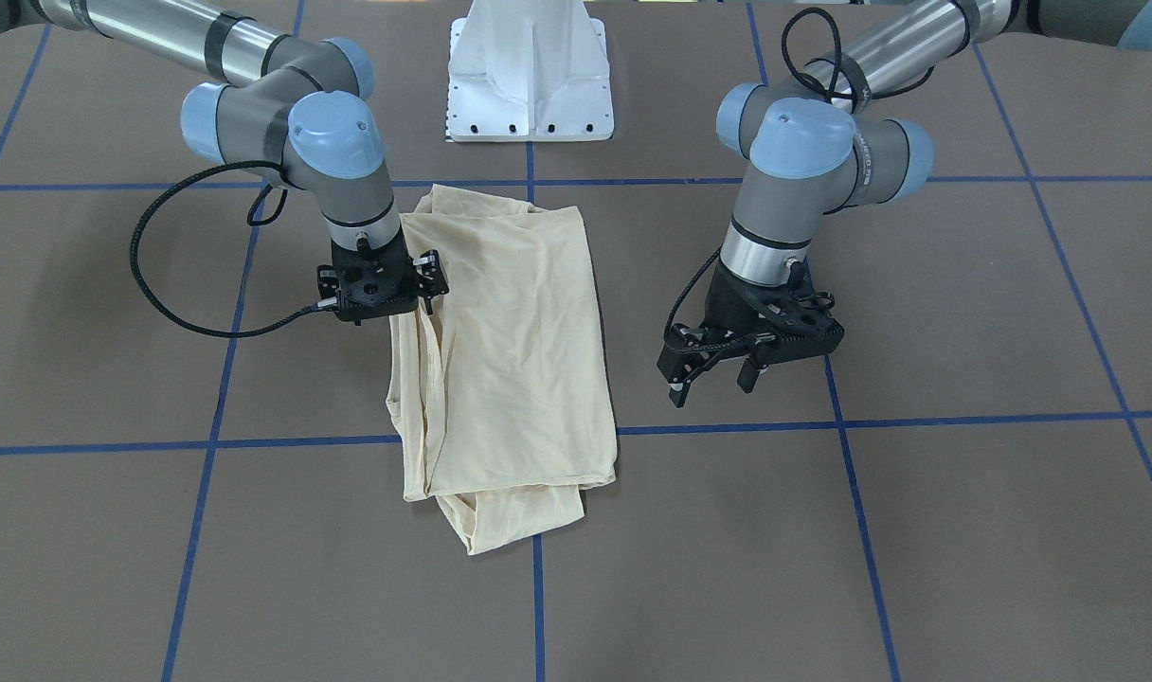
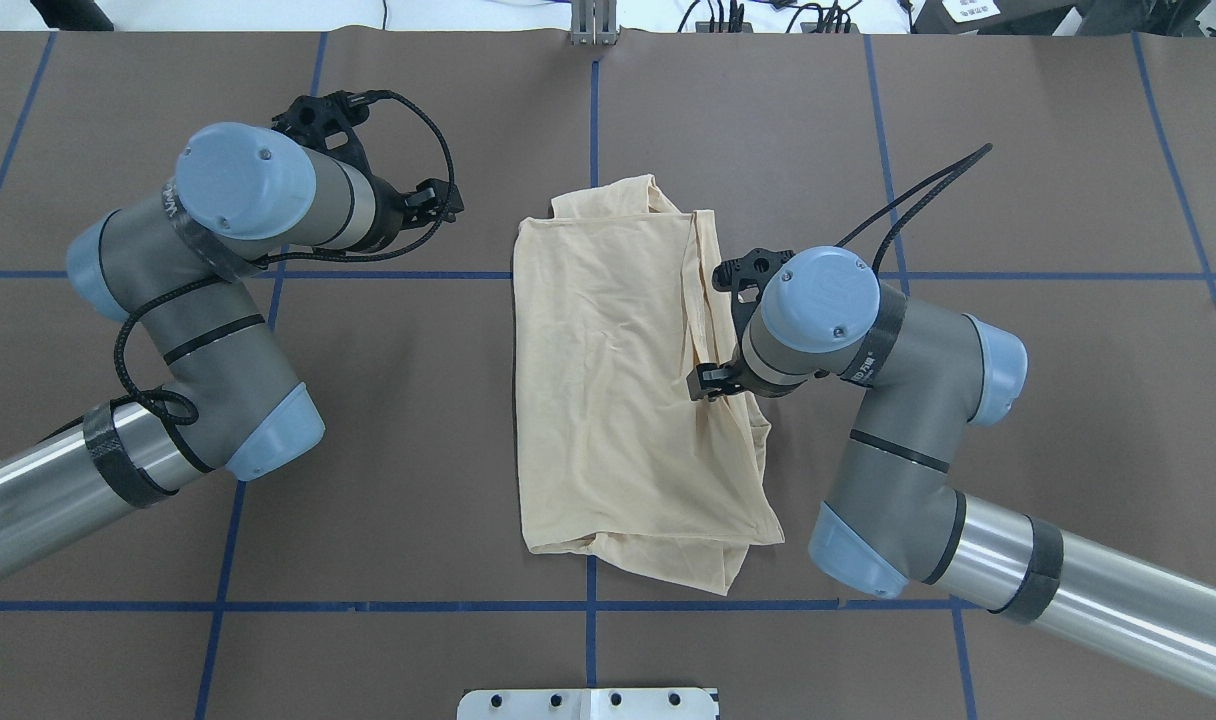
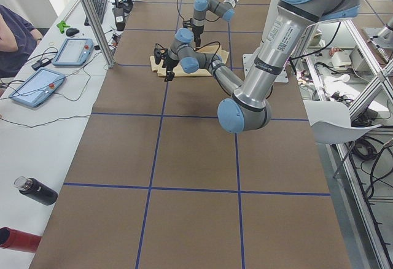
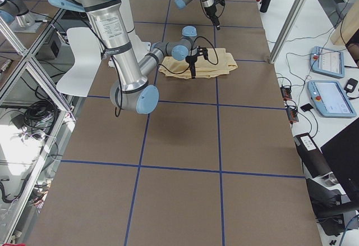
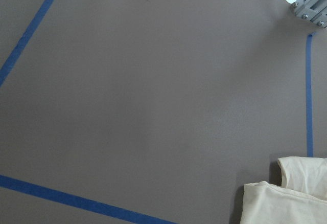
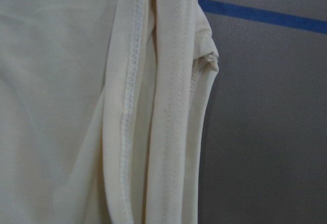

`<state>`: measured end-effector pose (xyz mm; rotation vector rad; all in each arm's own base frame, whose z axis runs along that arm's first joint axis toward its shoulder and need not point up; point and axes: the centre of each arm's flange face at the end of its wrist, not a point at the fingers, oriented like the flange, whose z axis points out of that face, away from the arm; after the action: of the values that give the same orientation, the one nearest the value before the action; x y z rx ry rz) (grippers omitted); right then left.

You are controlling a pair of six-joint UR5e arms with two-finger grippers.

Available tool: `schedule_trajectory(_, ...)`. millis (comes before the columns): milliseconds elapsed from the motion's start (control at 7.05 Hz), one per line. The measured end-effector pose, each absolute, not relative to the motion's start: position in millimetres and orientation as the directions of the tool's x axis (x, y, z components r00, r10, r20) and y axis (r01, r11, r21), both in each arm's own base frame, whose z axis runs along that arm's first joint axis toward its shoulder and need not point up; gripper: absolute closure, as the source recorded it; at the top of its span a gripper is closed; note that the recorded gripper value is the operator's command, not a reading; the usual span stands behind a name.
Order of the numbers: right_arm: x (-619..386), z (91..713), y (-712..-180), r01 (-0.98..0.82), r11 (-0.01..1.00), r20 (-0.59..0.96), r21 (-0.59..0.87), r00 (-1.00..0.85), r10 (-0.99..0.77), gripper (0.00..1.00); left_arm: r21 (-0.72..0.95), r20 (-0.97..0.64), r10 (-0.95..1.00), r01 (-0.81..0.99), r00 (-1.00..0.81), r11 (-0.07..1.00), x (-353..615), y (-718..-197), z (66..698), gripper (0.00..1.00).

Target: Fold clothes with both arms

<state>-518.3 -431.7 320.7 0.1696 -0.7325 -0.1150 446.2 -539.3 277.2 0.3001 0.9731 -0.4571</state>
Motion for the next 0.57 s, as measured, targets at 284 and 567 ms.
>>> schedule_trajectory(284, -523.7, 323.8, -433.4, 0.055, 0.98, 0.65, 0.191, 0.741, -0.169, 0.0, 0.041, -0.845, -0.236, 0.499, 0.479, 0.865, 446.3, -539.3, 276.6, 0.0)
schedule_trajectory(567, -524.9, 329.0, -433.2, 0.06, 0.981, 0.643, 0.184, 0.748, -0.166, 0.0, 0.042, -0.846, -0.235, 0.499, 0.478, 0.866, 446.6, -539.3, 275.7, 0.0)
